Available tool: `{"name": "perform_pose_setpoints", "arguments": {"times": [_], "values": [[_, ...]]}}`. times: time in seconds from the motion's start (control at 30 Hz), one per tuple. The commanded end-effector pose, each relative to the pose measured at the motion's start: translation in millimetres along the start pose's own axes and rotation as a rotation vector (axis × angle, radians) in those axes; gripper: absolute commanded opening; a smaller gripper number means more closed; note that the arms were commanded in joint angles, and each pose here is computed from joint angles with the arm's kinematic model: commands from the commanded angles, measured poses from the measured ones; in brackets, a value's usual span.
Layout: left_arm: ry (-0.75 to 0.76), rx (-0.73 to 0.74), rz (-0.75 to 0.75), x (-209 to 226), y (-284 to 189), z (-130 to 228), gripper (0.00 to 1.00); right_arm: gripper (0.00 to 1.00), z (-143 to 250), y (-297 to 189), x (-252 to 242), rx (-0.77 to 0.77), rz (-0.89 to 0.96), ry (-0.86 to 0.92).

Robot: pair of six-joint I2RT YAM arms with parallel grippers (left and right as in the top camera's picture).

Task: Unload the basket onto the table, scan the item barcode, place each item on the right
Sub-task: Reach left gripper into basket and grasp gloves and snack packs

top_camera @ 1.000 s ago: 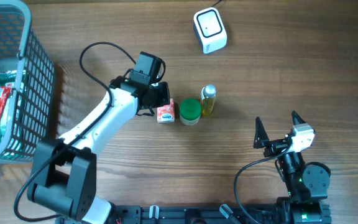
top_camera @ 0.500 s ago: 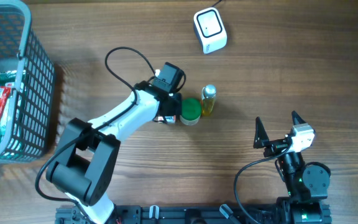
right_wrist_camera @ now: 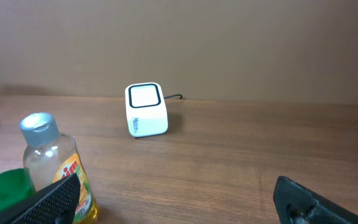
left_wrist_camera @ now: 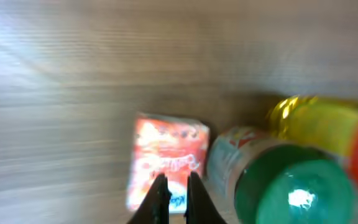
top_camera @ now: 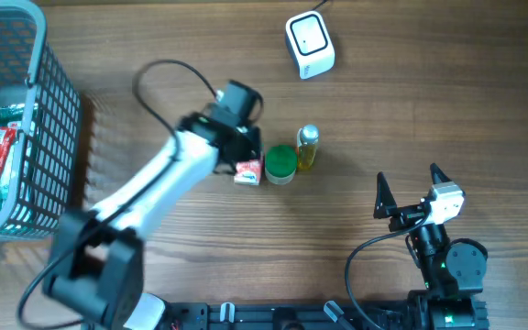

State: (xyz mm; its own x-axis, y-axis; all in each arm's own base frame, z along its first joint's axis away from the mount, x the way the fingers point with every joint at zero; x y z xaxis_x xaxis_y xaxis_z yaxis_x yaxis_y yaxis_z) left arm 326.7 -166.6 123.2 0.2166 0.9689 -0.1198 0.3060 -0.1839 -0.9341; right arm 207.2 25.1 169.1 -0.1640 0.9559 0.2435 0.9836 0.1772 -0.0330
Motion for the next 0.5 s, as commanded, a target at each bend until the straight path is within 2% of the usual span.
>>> {"name": "perform_pose_setpoints", "arguments": {"times": [0.0,0.07,0.13,0.17,0.2,0.3,0.47], "values": [[-0.024,-0.293,-0.102,51.5,-116.3,-81.2,0.08,1.0,-0.9,-0.1,-1.0,-0.006,0.005,-0.004],[-0.028,-0.426,-0.195,89.6,-179.0,-112.2,0.27,1.0,-0.9,-0.1,-1.0,-0.006,0.005,-0.004],[-0.052,-0.588,-0.315,139.6,-250.0,-133.4,0.54,1.0,-0.9,-0.1,-1.0,-0.006,0.005,-0.004],[-0.065,-0.632,-0.358,157.0,-271.8,-135.5,0.59,1.0,-0.9,-0.1,-1.0,-0.006,0.005,-0.004],[-0.092,-0.677,-0.413,179.8,-295.1,-134.8,0.63,1.0,-0.9,-0.1,-1.0,-0.006,0.005,-0.004],[-0.235,-0.725,-0.569,253.1,-337.5,-111.0,0.61,1.0,-0.9,-0.1,-1.0,-0.006,0.005,-0.004],[-0.373,-0.56,-0.748,350.6,-344.4,-46.1,0.72,1.0,-0.9,-0.1,-1.0,-0.006,0.005,-0.004]]}}
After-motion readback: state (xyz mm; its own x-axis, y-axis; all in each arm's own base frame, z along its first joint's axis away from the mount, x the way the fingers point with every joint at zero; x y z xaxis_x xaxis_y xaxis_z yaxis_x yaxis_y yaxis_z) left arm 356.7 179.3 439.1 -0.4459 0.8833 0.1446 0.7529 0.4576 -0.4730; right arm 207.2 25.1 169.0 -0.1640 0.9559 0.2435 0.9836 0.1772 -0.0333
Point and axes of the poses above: each gripper's point midway between its finger pads, its own y axis out along the fingers, its own x axis along the line the jaws close on, z = x × y, the point moved 4 cm from there along -y, back along the fingers, and after that the axes turned 12 degrees about y, right-handed, at the moved point
